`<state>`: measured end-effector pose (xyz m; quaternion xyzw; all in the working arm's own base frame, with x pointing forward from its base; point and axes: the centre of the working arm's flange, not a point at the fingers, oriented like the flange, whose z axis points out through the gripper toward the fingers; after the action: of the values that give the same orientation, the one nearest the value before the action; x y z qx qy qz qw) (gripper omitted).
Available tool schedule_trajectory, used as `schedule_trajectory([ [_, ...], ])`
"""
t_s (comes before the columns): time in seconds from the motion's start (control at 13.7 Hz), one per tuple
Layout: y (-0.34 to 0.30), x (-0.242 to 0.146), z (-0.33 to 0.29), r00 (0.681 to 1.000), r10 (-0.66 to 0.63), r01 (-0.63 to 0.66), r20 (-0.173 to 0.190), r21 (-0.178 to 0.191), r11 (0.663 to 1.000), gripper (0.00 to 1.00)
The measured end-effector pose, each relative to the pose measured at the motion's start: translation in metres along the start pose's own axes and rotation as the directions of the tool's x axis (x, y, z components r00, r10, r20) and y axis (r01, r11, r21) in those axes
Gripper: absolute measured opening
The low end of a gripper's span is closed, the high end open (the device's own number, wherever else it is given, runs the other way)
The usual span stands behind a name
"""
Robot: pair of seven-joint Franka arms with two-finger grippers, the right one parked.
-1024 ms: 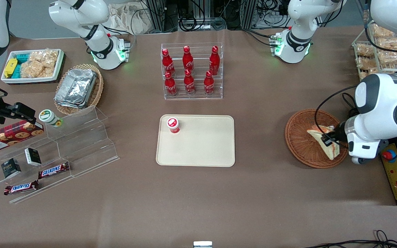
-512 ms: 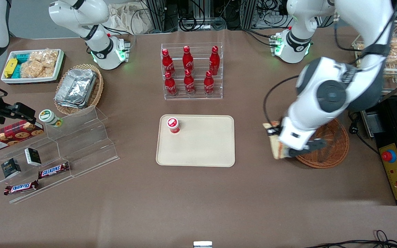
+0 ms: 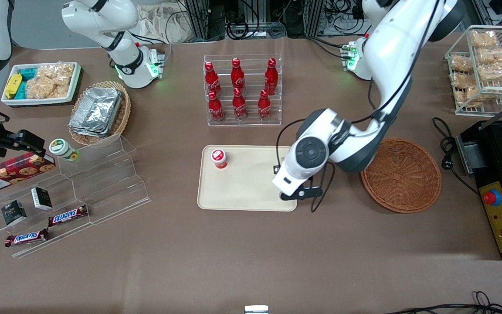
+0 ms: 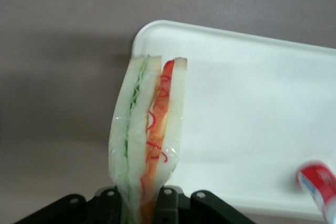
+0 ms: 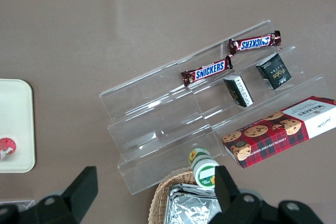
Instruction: Place sandwich from basket to tray
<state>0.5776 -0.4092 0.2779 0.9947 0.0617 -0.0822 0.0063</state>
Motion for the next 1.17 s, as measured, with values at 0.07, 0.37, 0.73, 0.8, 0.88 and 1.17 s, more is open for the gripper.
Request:
schedule_trajectory([
  [0.07, 0.008, 0.000, 0.019, 1.000, -0.006, 0.006, -0.005, 0.008, 1.000, 0.19],
  [0.37, 0.018, -0.003, 0.041, 1.000, -0.004, 0.004, 0.005, 0.023, 1.000, 0.18],
  [0.73, 0.015, 0.006, 0.027, 1.000, -0.020, 0.021, -0.017, 0.009, 1.000, 0.63],
  [0.8, 0.014, 0.008, 0.017, 0.999, -0.023, 0.023, -0.028, 0.007, 1.000, 0.74],
  [0.88, 0.011, 0.009, 0.003, 0.999, -0.026, 0.026, -0.036, 0.015, 1.000, 0.85],
  [1.17, -0.043, 0.015, -0.085, 0.996, -0.078, 0.081, -0.041, 0.093, 0.992, 1.00],
])
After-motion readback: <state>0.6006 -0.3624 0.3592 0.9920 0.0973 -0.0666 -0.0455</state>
